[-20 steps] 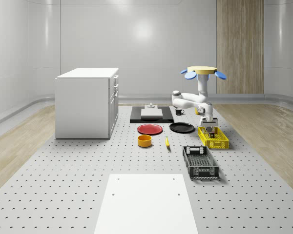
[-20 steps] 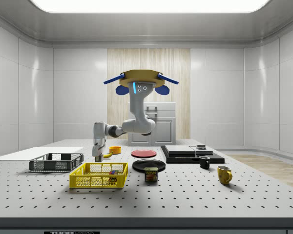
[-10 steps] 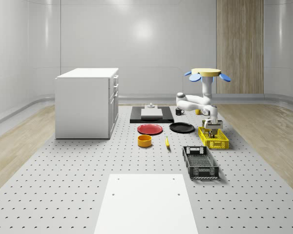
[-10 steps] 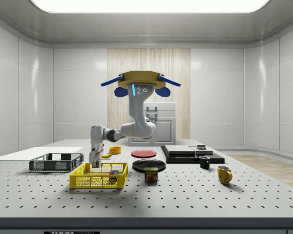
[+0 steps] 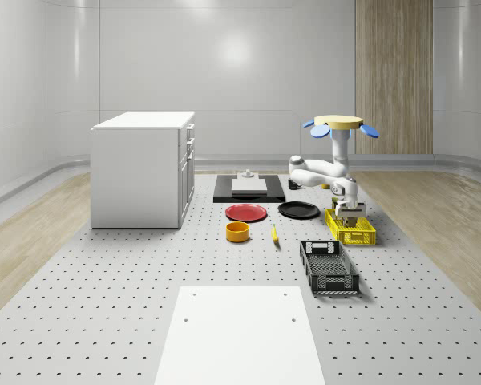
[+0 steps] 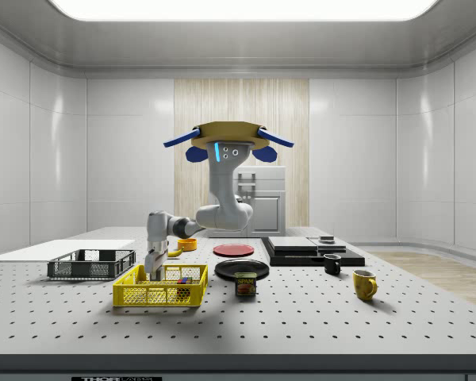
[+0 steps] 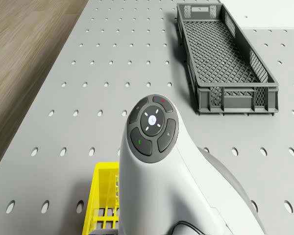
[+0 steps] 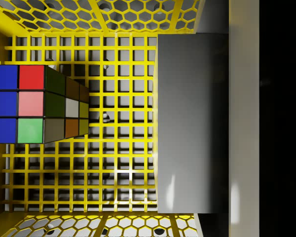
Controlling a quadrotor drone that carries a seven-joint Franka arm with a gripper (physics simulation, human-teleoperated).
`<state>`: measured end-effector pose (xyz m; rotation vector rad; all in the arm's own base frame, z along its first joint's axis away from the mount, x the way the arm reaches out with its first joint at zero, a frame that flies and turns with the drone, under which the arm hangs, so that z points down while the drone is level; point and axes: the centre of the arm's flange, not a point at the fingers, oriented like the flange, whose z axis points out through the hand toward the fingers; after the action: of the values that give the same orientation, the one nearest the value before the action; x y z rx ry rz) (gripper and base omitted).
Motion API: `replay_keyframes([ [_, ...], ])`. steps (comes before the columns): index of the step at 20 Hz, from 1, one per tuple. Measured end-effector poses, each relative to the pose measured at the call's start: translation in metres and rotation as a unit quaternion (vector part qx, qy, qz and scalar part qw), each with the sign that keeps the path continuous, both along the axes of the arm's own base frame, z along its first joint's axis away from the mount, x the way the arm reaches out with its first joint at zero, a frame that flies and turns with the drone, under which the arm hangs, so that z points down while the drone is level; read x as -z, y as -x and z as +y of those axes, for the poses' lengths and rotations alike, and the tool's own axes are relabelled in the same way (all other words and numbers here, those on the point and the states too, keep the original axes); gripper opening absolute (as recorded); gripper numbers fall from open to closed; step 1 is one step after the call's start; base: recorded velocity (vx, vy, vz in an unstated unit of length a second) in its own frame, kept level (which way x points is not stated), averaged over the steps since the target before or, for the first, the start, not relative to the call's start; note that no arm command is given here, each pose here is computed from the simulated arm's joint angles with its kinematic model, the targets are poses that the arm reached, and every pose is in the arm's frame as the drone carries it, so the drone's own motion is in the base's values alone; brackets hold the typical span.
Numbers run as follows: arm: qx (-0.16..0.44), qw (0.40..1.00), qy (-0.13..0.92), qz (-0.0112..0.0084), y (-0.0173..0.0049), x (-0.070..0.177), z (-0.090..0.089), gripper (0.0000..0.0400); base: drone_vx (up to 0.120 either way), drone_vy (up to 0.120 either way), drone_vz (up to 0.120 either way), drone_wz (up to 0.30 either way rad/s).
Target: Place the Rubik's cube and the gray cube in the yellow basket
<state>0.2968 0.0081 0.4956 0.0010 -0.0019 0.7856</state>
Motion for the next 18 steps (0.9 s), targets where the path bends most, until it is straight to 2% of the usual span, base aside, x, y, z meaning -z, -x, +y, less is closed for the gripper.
replay_keyframes([
  [7, 0.000, 1.000, 0.000, 0.0000, 0.0000, -0.022, 0.000, 0.0250, 0.000, 0.000, 0.000, 0.000],
  [8, 0.000, 1.000, 0.000, -0.0001, 0.0000, -0.025, 0.000, 0.0262, 0.000, 0.000, 0.000, 0.000],
  [10, 0.000, 1.000, 0.000, -0.0001, 0.0000, -0.029, 0.000, 0.0316, 0.000, 0.000, 0.000, 0.000],
  [12, 0.000, 1.000, 0.000, -0.0001, 0.0000, -0.029, 0.000, 0.0349, 0.000, 0.000, 0.000, 0.000],
  [18, 0.000, 1.000, 0.000, 0.0000, 0.0000, -0.013, 0.000, 0.0389, 0.000, 0.000, 0.000, 0.000],
])
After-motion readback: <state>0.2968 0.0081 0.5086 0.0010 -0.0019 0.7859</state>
